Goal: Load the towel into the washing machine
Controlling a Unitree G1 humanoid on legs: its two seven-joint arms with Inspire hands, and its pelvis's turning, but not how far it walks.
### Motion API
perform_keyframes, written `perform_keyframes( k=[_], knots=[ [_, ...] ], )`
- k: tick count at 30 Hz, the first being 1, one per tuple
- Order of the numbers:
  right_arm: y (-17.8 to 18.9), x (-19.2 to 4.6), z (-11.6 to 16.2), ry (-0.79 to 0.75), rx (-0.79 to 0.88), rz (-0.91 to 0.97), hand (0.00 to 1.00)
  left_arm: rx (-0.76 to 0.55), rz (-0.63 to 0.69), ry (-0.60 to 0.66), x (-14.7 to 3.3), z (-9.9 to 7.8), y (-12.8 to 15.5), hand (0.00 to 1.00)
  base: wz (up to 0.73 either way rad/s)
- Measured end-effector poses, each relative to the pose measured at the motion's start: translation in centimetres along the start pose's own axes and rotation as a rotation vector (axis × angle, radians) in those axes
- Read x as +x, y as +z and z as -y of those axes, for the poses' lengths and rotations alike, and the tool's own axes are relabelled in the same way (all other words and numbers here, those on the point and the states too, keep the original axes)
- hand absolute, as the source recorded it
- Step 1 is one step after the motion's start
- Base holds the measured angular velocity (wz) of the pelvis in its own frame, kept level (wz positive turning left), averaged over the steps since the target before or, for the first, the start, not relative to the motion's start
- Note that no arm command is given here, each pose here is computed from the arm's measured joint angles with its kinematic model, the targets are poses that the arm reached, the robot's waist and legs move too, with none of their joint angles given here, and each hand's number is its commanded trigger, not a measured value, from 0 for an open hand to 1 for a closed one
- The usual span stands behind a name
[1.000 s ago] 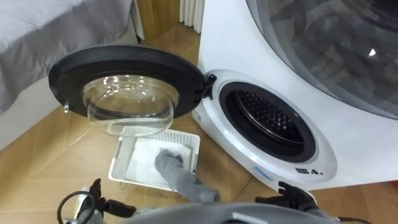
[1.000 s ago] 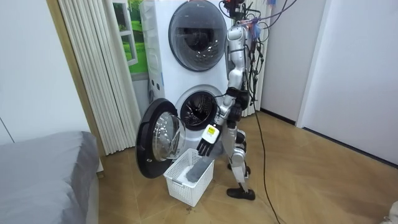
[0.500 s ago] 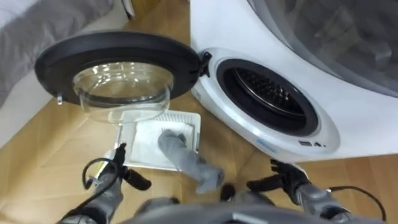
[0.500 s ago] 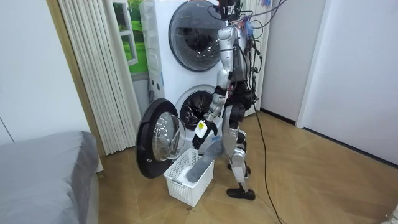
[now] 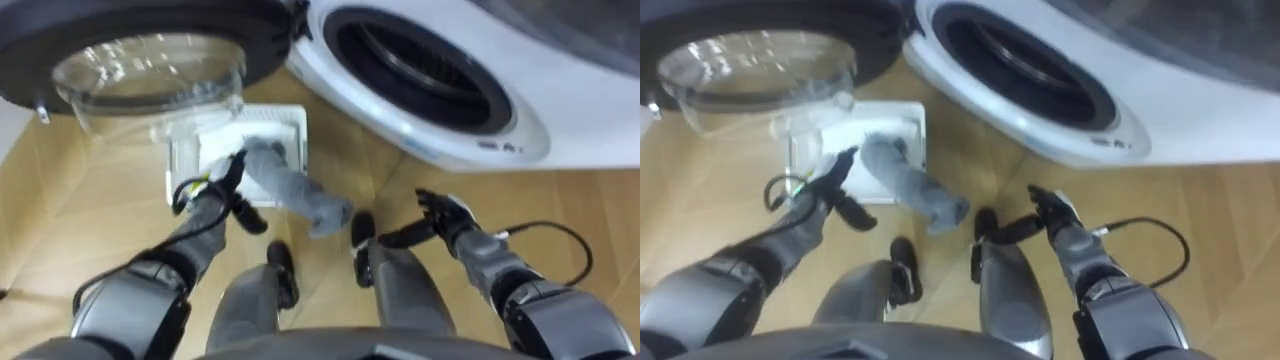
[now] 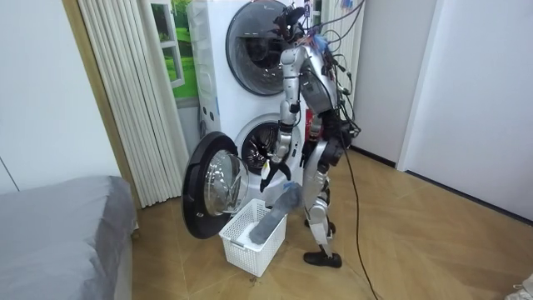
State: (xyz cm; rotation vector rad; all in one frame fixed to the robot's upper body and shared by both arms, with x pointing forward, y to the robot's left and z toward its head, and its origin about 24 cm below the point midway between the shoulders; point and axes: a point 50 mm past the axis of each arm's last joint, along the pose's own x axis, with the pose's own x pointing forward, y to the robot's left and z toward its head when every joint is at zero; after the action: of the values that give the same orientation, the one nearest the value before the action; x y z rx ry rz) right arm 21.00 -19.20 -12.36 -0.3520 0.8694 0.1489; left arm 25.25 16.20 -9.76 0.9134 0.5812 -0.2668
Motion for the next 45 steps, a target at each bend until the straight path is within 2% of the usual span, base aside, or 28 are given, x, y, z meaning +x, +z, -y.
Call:
perform_keyframes(
  k=[3, 7, 12, 15, 24, 30, 45],
  knots=[
    [0.7, 0.1, 0.0, -0.007, -0.009, 0.021, 0.0, 0.023, 0.028, 0.019, 0.4, -0.7, 0.9, 0.0, -0.06],
    [3.1, 0.4, 0.4, -0.021, 0.011, 0.099, 0.0, 0.084, 0.059, 0.087, 0.8, -2.5, 1.3, 0.0, -0.11],
    [5.4, 0.5, 0.6, -0.02, 0.058, 0.182, 0.0, 0.223, 0.129, 0.179, 1.3, -5.4, 2.7, 0.0, 0.01],
    [6.2, 0.4, 0.5, -0.014, 0.078, 0.223, 0.0, 0.278, 0.167, 0.223, 1.5, -6.1, 3.7, 0.0, 0.0],
    [8.8, 0.4, 0.5, -0.008, 0.112, 0.318, 0.0, 0.395, 0.242, 0.273, 1.5, -6.4, 5.1, 0.0, -0.06],
    [10.8, 0.3, 0.6, 0.005, 0.153, 0.377, 0.0, 0.466, 0.275, 0.314, 1.6, -7.6, 5.7, 0.0, -0.04],
    [12.5, 0.1, 0.4, 0.072, 0.207, 0.431, 0.0, 0.572, 0.318, 0.337, 1.8, -9.0, 6.8, 0.0, -0.02]
  ],
)
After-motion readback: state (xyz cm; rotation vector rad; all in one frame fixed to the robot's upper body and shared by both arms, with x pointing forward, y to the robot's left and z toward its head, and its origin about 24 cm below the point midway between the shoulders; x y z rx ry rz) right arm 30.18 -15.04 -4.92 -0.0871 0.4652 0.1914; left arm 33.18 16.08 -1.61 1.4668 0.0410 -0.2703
